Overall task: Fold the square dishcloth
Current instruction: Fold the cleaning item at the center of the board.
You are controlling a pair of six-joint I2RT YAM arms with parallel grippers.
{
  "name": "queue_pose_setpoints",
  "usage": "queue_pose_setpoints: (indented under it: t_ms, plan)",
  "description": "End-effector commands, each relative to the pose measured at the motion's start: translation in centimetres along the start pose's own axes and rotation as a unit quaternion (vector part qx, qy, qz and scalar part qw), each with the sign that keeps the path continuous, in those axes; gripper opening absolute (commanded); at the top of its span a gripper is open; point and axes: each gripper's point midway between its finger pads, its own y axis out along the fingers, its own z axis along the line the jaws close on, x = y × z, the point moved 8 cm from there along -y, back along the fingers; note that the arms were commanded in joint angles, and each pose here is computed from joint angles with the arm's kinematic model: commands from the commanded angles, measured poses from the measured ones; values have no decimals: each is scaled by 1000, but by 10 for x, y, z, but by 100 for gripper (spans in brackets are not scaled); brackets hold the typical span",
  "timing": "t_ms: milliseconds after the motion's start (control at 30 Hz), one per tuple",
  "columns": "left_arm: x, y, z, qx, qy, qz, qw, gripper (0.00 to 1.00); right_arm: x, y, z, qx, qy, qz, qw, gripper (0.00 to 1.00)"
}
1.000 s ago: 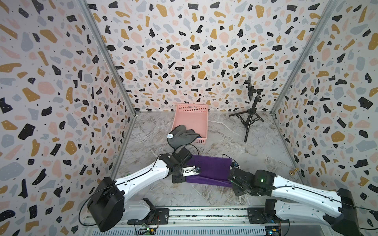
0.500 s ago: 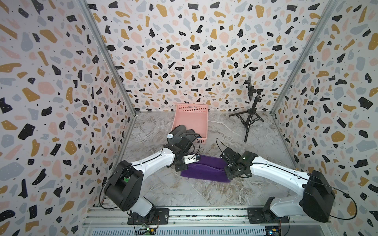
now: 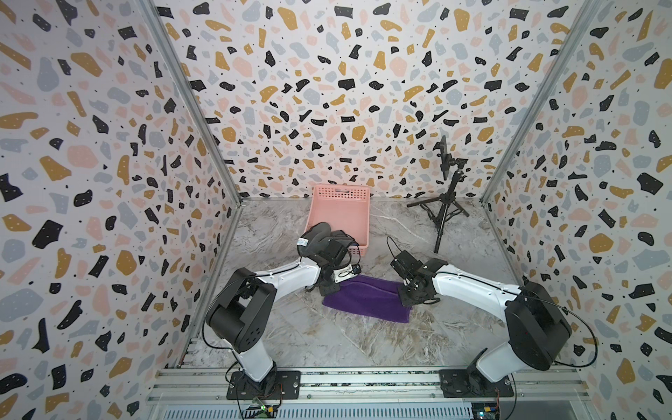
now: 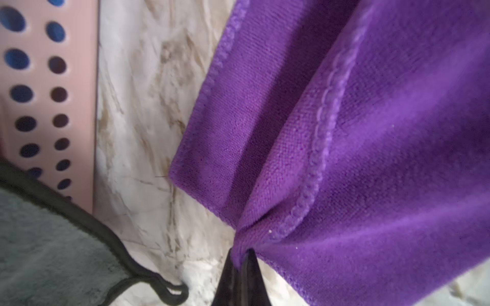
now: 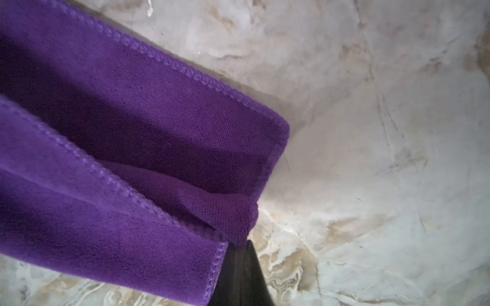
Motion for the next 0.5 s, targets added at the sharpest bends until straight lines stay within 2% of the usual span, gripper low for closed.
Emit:
queue_pose_setpoints:
  t_ms: [0, 67, 133, 200, 267, 300, 400, 467]
  plan:
    - [15, -4, 21, 41, -31, -24, 998, 0, 12, -8, -5, -8, 9, -20, 1000, 0]
    - [18, -2, 26, 54, -42, -23, 997, 0, 15, -7, -9, -19, 16, -25, 999, 0]
    - [19, 2, 31, 71, -50, -19, 996, 0, 19, -6, -12, -28, 23, -31, 999, 14]
    - [20, 6, 36, 90, -59, -10, 994, 6, 22, -4, -14, -44, 24, -36, 998, 29]
    - [21, 8, 41, 110, -69, -7, 992, 20, 26, -2, -18, -67, 29, -42, 996, 48]
    - [20, 8, 42, 118, -72, -7, 990, 28, 27, -1, -21, -78, 30, -45, 995, 52]
    - [20, 1, 44, 131, -79, -15, 988, 43, 28, -5, -28, -108, 37, -63, 991, 60]
    - [19, -7, 42, 124, -81, -24, 989, 49, 27, -15, -29, -105, 42, -81, 990, 61]
